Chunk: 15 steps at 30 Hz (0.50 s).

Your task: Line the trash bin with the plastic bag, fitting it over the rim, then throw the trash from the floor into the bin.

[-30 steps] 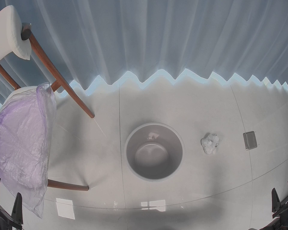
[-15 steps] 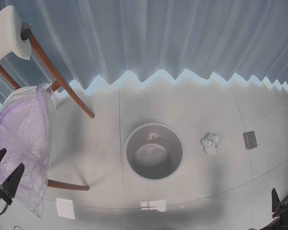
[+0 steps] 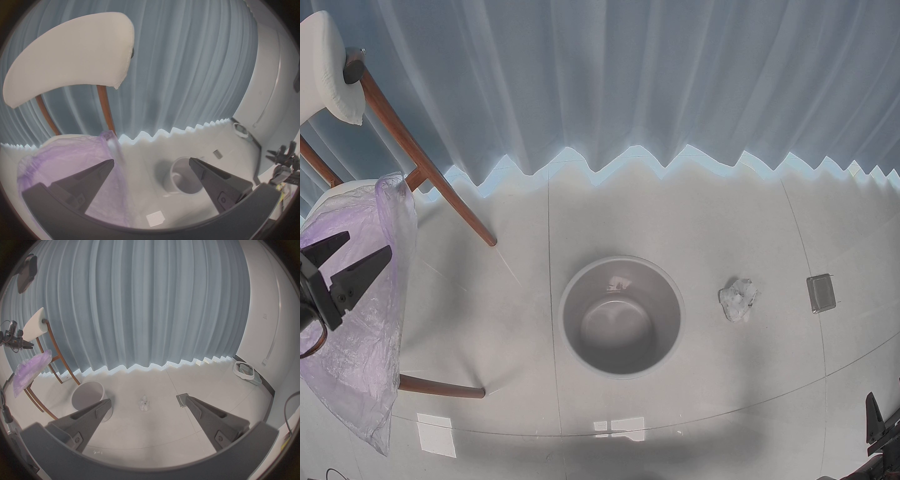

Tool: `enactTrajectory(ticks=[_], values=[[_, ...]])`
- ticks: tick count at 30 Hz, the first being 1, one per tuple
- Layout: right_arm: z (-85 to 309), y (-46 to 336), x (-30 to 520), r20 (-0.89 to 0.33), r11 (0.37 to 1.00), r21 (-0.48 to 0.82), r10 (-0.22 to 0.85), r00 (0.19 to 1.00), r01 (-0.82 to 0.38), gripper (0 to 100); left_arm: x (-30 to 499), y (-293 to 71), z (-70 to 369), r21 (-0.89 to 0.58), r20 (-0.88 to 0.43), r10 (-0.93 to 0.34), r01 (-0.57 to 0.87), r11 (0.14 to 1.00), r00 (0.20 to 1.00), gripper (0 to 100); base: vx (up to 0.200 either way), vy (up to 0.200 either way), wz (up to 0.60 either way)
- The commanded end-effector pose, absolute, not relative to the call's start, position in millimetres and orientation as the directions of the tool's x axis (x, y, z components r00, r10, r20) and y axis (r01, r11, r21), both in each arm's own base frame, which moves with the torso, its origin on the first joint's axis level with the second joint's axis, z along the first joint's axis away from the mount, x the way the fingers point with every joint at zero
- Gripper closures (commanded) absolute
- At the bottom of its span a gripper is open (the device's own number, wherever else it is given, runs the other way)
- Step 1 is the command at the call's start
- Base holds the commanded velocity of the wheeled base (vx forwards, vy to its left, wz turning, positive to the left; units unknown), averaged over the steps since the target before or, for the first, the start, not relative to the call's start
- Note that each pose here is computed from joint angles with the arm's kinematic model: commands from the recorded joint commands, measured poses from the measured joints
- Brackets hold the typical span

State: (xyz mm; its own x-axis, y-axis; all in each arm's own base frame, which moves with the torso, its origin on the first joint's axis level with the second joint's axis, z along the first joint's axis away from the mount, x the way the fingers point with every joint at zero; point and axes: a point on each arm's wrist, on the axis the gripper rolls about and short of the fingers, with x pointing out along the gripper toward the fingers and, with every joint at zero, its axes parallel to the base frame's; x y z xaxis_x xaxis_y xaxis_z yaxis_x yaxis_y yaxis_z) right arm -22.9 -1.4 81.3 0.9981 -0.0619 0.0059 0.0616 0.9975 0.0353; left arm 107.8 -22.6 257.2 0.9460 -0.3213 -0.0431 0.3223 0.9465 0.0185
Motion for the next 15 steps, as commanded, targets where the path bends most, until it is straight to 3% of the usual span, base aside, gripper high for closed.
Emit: enactTrajectory(ticks=[1,9,13,15], values=[[76,-1,-23,0.005,0.998,0.034,-0.061,0.998,0.061,0,132,-26,258,0.073,-0.093,-0.257,0.264,0.962,0.962,0,0.000,0.000,0.00],[76,-1,-23,0.005,0.997,0.036,-0.061,0.998,0.061,0,145,-38,266,0.227,-0.137,-0.176,0.204,0.952,0.975,0,0.000,0.000,0.00],[76,-1,-23,0.003,0.997,0.035,-0.061,0.998,0.061,0,142,-49,261,0.287,-0.203,-0.197,0.251,0.925,0.959,0,0.000,0.000,0.00],[76,-1,-23,0.003,0.998,0.034,-0.061,0.998,0.061,0,139,-50,255,0.333,-0.260,-0.143,0.228,0.915,0.955,0,0.000,0.000,0.00]])
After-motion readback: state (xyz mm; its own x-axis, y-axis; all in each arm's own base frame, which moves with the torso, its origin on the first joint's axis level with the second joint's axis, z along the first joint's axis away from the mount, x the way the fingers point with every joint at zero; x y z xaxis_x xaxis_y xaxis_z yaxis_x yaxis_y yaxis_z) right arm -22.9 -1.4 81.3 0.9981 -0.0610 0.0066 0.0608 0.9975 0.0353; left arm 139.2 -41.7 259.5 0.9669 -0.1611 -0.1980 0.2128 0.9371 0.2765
